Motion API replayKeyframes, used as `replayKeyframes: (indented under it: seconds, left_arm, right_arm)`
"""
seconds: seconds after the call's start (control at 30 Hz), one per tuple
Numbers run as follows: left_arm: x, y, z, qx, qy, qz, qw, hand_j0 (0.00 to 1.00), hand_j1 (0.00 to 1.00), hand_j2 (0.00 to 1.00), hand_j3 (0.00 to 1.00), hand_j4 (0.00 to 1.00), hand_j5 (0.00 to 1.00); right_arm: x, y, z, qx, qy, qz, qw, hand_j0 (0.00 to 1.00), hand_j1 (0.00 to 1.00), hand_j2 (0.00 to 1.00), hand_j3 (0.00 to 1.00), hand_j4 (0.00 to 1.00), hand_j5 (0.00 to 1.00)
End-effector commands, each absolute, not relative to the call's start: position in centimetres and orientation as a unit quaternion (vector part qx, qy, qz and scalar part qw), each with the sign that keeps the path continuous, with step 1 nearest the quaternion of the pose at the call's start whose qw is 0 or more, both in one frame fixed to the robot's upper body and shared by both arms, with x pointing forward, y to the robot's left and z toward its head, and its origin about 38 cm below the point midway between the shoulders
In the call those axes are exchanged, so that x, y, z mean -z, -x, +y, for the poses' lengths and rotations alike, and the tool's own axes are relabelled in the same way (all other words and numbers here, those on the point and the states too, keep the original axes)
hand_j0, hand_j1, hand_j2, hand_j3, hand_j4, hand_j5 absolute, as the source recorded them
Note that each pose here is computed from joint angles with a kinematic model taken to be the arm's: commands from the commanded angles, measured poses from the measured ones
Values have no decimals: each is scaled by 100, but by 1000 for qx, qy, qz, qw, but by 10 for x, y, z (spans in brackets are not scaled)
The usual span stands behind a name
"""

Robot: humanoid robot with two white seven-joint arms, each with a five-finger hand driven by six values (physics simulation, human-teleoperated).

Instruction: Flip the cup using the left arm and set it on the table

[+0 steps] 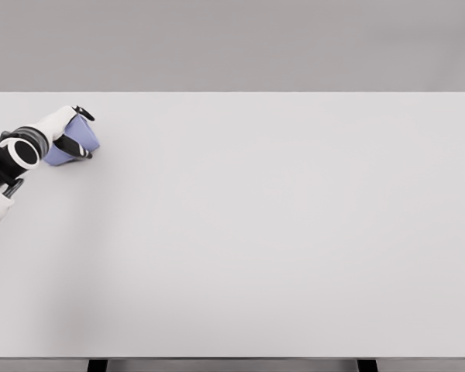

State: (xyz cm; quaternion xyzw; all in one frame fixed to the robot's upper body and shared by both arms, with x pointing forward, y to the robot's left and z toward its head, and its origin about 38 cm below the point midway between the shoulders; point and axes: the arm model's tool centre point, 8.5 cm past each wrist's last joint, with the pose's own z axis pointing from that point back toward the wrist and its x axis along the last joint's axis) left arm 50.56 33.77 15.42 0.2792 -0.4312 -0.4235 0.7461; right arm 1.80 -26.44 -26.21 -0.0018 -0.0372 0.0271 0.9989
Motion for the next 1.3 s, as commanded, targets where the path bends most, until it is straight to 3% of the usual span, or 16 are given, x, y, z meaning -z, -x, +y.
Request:
replayKeyframes:
  seconds: [0.0,0.13,0.27,0.43,0.57,0.63,0.73,0.97,1.27]
  left_arm:
    - [-162,-506,344,417,-253,-458,743,54,54,54,54,54,54]
    - [-191,-497,376,417,-150,-529,724,55,55,55,55,55,55]
    - [-198,-486,396,420,59,-613,666,57,57,57,57,57,57]
    - [-198,-514,378,248,136,-753,594,57,57,57,57,57,57]
    - [-168,-504,322,253,172,-792,528,58,58,58,58,58,58]
    - [-138,-497,287,240,208,-783,535,58,58,58,58,58,58]
    - [-125,-493,268,233,227,-778,537,58,58,58,58,58,58]
    - [-107,-487,262,235,229,-766,553,59,59,59,59,59,59]
    - [-92,-480,265,229,228,-757,567,81,81,81,81,81,81]
  right_arm:
    - [262,-18,-264,-27,1,-38,999,100,100,100,100,100,100]
    - [262,-18,-264,-27,1,-37,999,100,100,100,100,100,100]
    - [262,-18,-264,-27,1,-37,999,100,100,100,100,100,100]
    - [262,-18,-264,-27,2,-38,999,100,100,100,100,100,100]
    - [262,-18,-264,-27,1,-37,999,100,100,100,100,100,100]
    - [262,-18,-264,-27,1,-37,999,100,100,100,100,100,100]
    - [262,-18,-264,-27,1,-37,999,100,100,100,100,100,100]
    - [262,-18,-264,-27,1,-37,999,100,100,100,100,100,100]
    - [262,-18,-264,-27,1,-37,999,100,100,100,100,100,100]
